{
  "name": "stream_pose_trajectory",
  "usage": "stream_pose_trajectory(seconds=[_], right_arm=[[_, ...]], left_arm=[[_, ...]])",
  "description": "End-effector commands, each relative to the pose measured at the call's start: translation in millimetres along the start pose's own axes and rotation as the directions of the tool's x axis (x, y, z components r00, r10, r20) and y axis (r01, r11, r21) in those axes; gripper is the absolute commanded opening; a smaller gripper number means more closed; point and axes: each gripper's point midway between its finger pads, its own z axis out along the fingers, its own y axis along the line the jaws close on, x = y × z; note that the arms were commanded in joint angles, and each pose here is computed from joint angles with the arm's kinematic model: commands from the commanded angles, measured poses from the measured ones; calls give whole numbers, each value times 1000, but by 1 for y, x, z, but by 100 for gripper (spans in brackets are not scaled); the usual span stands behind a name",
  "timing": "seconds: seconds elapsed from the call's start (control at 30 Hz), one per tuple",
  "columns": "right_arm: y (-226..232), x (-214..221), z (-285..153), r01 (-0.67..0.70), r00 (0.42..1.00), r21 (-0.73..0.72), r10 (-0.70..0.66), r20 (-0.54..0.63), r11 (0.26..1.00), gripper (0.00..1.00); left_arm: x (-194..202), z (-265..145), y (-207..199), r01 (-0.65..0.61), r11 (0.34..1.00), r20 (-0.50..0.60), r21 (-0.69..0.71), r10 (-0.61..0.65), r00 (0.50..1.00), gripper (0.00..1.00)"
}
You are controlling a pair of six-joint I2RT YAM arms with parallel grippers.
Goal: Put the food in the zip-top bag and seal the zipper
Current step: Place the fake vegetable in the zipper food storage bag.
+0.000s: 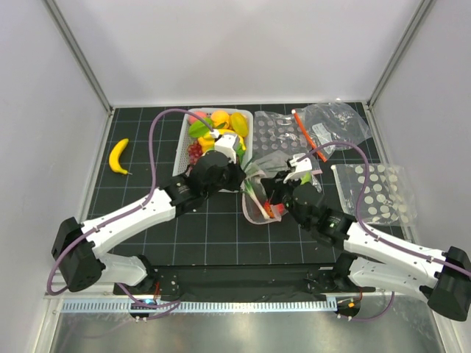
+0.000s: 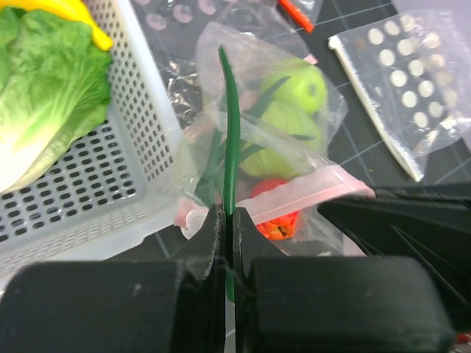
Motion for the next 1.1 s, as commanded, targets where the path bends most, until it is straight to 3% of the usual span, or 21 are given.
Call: stream_pose_trajectory(seconds=[0.0,0.37,0.53,1.07], right_arm=[[-23,-30,1,-92,990,164,73,117,982,1],[-64,-30,12,-156,986,310,128,109,938,1],[-78,-28,18,-227,974,272,212,83,935,1],[-83,-35,13,-227,974,287,207,96,931,1]], left_arm=[[-17,-4,-21,39,995,54,97,-45,998,0],[-9,-4,-43,19,978,31,208,-26,999,0],[2,-2,-65,-34,959,0,282,35,999,0],[20,-18,-109,-220,877,25,428,231,973,0]])
